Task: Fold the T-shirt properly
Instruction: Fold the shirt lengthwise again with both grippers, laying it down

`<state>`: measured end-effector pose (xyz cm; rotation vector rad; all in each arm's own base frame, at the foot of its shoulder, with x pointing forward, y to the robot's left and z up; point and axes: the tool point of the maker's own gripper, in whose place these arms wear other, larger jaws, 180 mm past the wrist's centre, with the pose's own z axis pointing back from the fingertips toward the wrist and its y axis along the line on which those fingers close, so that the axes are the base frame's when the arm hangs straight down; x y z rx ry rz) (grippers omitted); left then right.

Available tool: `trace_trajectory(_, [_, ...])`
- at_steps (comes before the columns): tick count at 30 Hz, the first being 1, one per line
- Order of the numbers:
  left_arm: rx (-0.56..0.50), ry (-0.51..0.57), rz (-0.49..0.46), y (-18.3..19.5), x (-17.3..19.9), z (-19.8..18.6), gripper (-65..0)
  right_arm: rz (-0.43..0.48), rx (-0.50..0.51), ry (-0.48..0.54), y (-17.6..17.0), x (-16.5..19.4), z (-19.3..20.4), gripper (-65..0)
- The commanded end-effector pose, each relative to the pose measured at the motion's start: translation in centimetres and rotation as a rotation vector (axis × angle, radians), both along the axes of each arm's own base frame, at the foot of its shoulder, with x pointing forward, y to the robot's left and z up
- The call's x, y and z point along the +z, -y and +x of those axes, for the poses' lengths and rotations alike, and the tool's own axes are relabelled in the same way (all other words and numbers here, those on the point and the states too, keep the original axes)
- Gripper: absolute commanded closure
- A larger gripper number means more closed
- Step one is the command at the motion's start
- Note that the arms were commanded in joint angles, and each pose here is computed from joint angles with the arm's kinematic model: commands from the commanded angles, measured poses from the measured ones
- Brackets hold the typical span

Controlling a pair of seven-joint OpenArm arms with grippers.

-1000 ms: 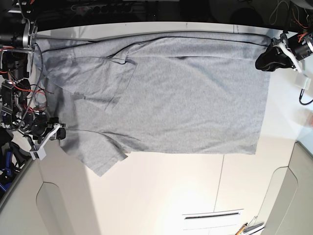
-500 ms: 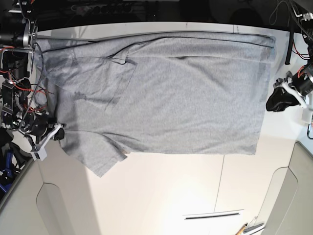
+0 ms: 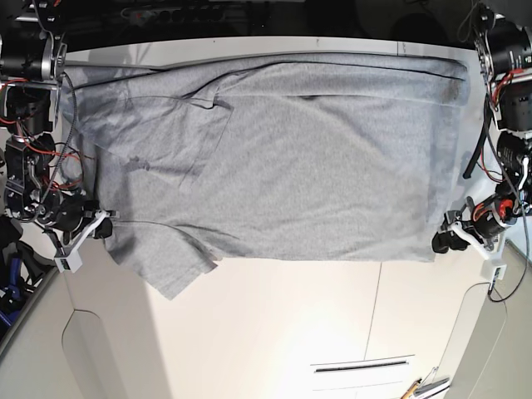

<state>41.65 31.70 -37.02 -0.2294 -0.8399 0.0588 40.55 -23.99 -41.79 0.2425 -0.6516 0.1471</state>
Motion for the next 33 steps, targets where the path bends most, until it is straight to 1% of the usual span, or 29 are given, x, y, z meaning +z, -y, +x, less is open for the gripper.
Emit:
trace_trajectory(1, [0.025,0.059,0.001,-1.1,2.2,1.7,-33.4,-0.017,-0.002,0.02,0.6,1.0,0.7,0.0])
trace_trajectory(5, [0.067,0.025,-0.041,-1.3,1.2,3.0,-33.4,-0.016,-0.002,0.02,0.6,1.0,0.8,0.0])
trace_trajectory(10, [0.08,-0.026,-0.09,0.5,-0.8,3.6,-33.4,-0.017,-0.002,0.019,0.6,1.0,0.7,0.0])
trace_trajectory(11, [0.078,-0.023,-0.093,0.9,-1.0,3.7,-33.4,-0.017,-0.002,0.019,0.7,1.0,0.7,0.0])
trace_trajectory(15, [0.093,-0.04,-0.056,1.1,-1.9,3.8,-33.3,-0.017,-0.002,0.017,0.6,1.0,0.7,0.0])
trace_trajectory(16, [0.096,-0.036,-0.056,1.1,-1.8,3.8,-32.2,-0.017,-0.002,0.016,0.7,0.9,0.6,0.0])
trace_trajectory(17, [0.097,-0.031,-0.056,1.1,-1.8,3.9,-28.0,-0.017,-0.002,0.013,0.7,0.8,0.5,0.0])
trace_trajectory(18, [0.099,-0.025,-0.055,1.0,-1.6,3.9,-20.9,-0.017,-0.002,0.013,0.6,0.8,0.5,0.0])
trace_trajectory(20, [0.106,-0.01,-0.053,0.7,-1.4,4.1,-3.9,-0.017,-0.002,0.012,0.7,0.8,0.5,0.0])
trace_trajectory(21, [0.108,-0.008,-0.054,0.6,-1.3,4.1,0.0,-0.017,-0.002,0.013,0.7,0.8,0.5,0.0])
trace_trajectory(23, [0.112,0.009,-0.053,0.2,-0.8,4.2,0.0,-0.018,0.0,0.02,0.6,1.0,0.6,0.0])
trace_trajectory(27, [0.09,0.097,-0.047,-0.3,1.3,4.8,0.0,0.002,0.005,0.037,0.2,2.1,1.0,0.0])
trace_trajectory(29, [0.083,0.108,-0.052,-0.5,2.1,4.7,0.0,0.015,0.009,0.029,0.0,2.8,1.0,0.0])
trace_trajectory(33, [0.046,0.127,-0.137,-0.1,3.7,3.4,0.0,0.015,0.009,0.046,0.3,4.7,0.6,0.0])
